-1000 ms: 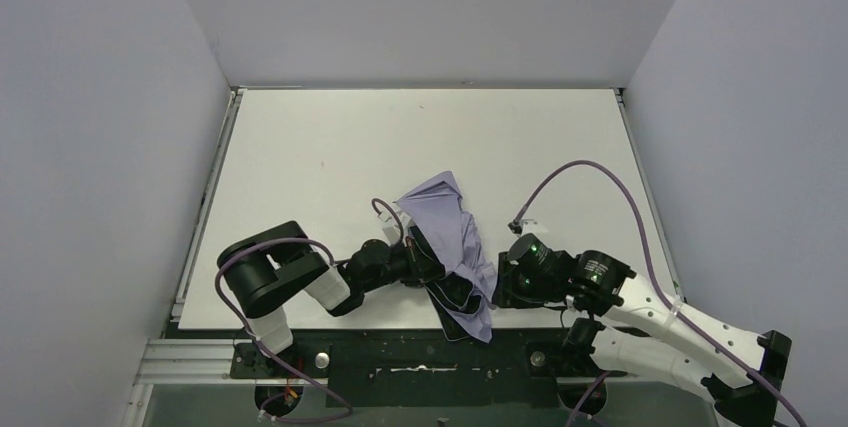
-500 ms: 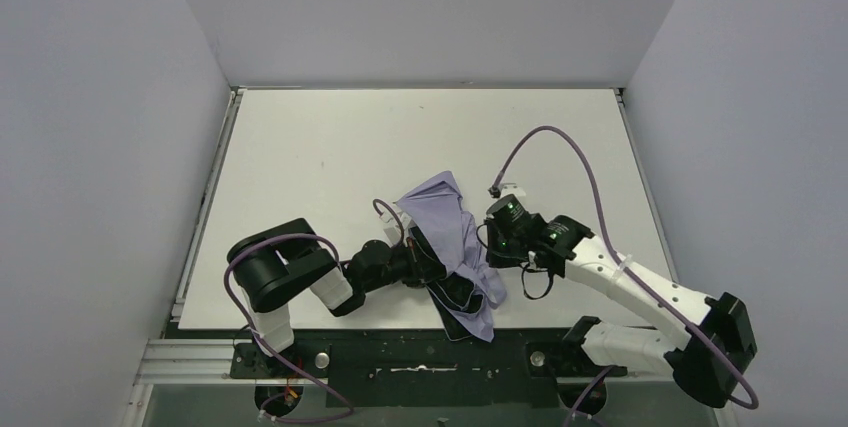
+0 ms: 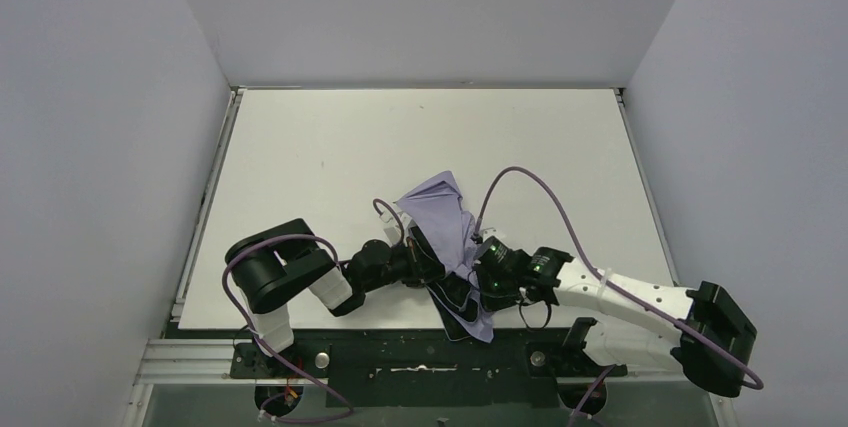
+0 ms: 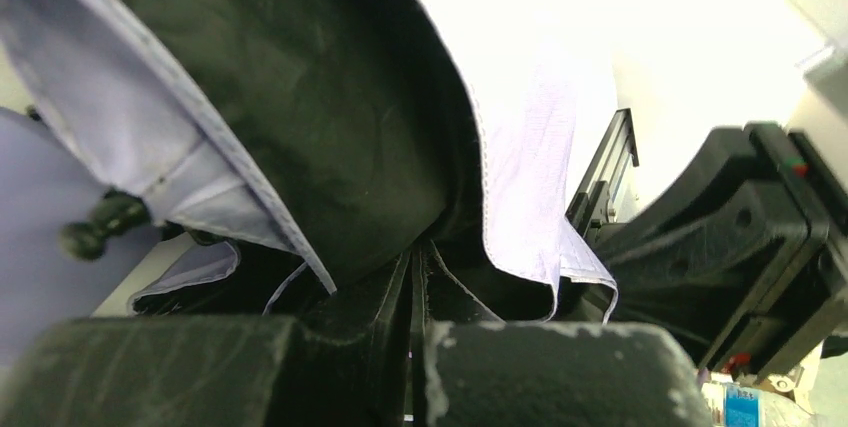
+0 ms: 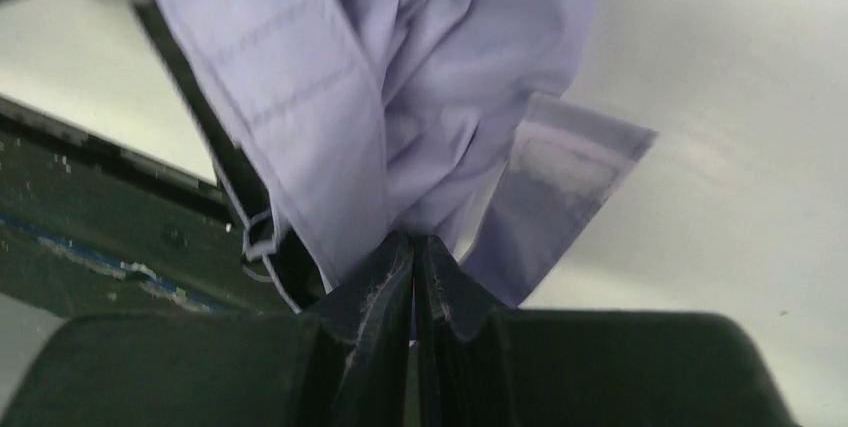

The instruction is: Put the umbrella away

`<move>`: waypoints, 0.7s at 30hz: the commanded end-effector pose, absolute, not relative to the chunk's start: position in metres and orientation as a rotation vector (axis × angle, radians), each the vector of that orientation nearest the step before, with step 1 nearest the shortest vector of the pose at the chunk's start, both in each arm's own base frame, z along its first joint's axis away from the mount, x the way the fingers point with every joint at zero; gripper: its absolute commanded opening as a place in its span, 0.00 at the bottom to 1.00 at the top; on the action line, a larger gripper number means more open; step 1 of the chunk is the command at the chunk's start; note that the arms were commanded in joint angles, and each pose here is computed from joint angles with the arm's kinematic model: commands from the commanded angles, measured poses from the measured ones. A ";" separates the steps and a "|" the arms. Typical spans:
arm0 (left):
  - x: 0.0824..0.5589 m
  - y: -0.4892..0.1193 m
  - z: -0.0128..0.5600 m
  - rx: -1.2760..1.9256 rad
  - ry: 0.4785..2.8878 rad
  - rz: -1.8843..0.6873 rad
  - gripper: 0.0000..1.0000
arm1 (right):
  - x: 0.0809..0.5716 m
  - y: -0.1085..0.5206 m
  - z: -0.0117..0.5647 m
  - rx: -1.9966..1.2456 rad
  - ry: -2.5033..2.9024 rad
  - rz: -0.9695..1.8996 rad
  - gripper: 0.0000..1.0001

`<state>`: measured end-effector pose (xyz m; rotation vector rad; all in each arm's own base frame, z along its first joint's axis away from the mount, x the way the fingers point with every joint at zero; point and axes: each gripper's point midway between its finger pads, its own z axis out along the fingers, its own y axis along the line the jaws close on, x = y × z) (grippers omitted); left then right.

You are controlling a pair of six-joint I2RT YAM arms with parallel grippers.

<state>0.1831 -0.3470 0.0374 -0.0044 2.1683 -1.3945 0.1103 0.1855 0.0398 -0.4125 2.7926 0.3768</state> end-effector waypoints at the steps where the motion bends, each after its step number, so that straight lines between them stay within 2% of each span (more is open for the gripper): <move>1: 0.188 -0.349 0.047 0.007 2.128 -1.405 0.00 | 0.087 0.193 0.049 -0.373 2.787 0.483 0.06; 8: 0.189 -0.350 0.048 0.014 2.127 -1.407 0.00 | 0.055 0.202 0.053 -0.464 2.825 0.631 0.06; 15: 0.189 -0.348 0.047 0.031 2.120 -1.400 0.00 | 0.034 0.187 0.063 -0.513 2.847 0.555 0.07; 17: 0.189 -0.349 0.048 0.051 2.117 -1.402 0.00 | 0.035 0.182 0.069 -0.507 2.833 0.535 0.11; 19: 0.187 -0.349 0.047 0.070 2.120 -1.404 0.00 | 0.047 0.175 0.082 -0.478 2.780 0.475 0.20; 21: 0.186 -0.349 0.045 0.078 2.128 -1.398 0.00 | 0.080 0.164 0.112 -0.359 2.627 0.366 0.29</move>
